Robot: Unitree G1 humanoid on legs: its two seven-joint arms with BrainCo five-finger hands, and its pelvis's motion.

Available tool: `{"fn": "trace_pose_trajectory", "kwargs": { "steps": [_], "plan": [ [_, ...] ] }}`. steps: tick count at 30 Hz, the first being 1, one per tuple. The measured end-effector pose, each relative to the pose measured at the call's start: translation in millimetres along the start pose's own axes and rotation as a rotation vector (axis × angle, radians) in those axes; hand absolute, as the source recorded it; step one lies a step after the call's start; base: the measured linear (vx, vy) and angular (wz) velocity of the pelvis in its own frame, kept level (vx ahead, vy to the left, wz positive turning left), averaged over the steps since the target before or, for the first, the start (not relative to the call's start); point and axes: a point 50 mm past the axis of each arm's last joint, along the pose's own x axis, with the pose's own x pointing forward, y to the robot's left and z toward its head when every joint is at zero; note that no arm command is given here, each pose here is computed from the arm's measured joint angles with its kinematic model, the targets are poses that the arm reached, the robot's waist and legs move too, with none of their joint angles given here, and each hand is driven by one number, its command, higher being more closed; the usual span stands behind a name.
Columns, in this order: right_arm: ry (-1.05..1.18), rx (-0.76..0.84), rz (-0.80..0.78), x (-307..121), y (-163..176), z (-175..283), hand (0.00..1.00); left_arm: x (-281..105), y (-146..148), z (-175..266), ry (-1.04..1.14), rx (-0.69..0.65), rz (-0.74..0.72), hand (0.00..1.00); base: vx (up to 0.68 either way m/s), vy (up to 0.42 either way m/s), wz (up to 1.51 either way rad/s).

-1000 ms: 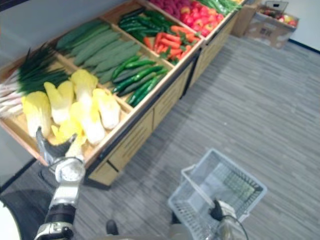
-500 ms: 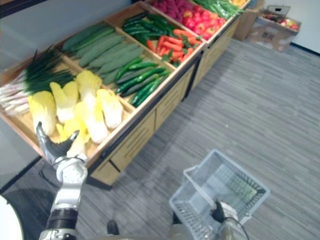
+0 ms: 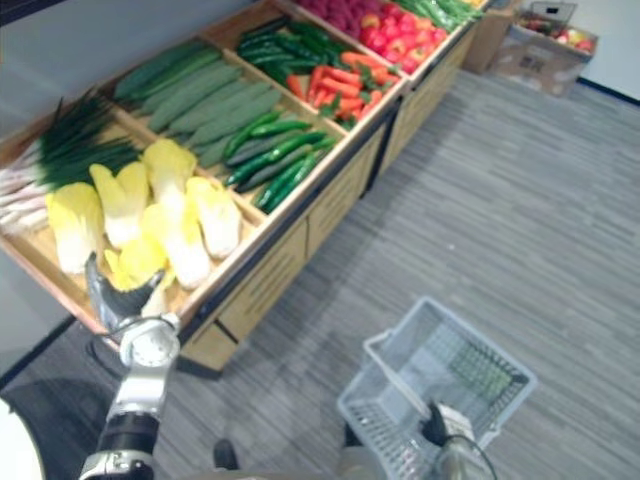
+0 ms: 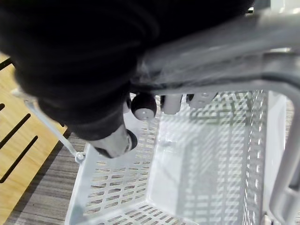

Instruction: Pick vegetable in the basket

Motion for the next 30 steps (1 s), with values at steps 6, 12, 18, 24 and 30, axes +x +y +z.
{"fn": "trace_pose_trajectory", "kwargs": {
  "steps": [6, 12, 18, 24, 30],
  "plan": [
    [-0.004, -0.003, 0.002, 0.0, 0.5, 0.8, 1.00, 2.6, -3.6, -1.0, 0.018, 0.004, -0.001, 0.00, 0.00, -0.002, -0.02],
    [-0.005, -0.003, 0.001, 0.1, 0.4, 1.1, 1.00, 2.2, -3.0, -11.9, 0.062, 0.027, 0.000, 0.00, 0.00, 0.000, 0.00],
    [-0.005, -0.004, -0.006, -0.1, 0.4, 0.9, 1.00, 1.5, -2.4, -18.9, 0.099, 0.030, 0.002, 0.00, 0.00, 0.000, 0.00],
    [-0.006, -0.004, -0.013, -0.1, 0.0, 1.0, 1.00, 0.4, -2.4, -22.7, 0.117, 0.035, 0.004, 0.00, 0.00, 0.000, 0.00],
    [-0.006, -0.004, -0.013, -0.1, 0.1, 1.0, 1.00, -1.5, -3.2, -28.5, 0.135, 0.054, -0.006, 0.00, 0.00, 0.000, 0.00]
  ]
}}
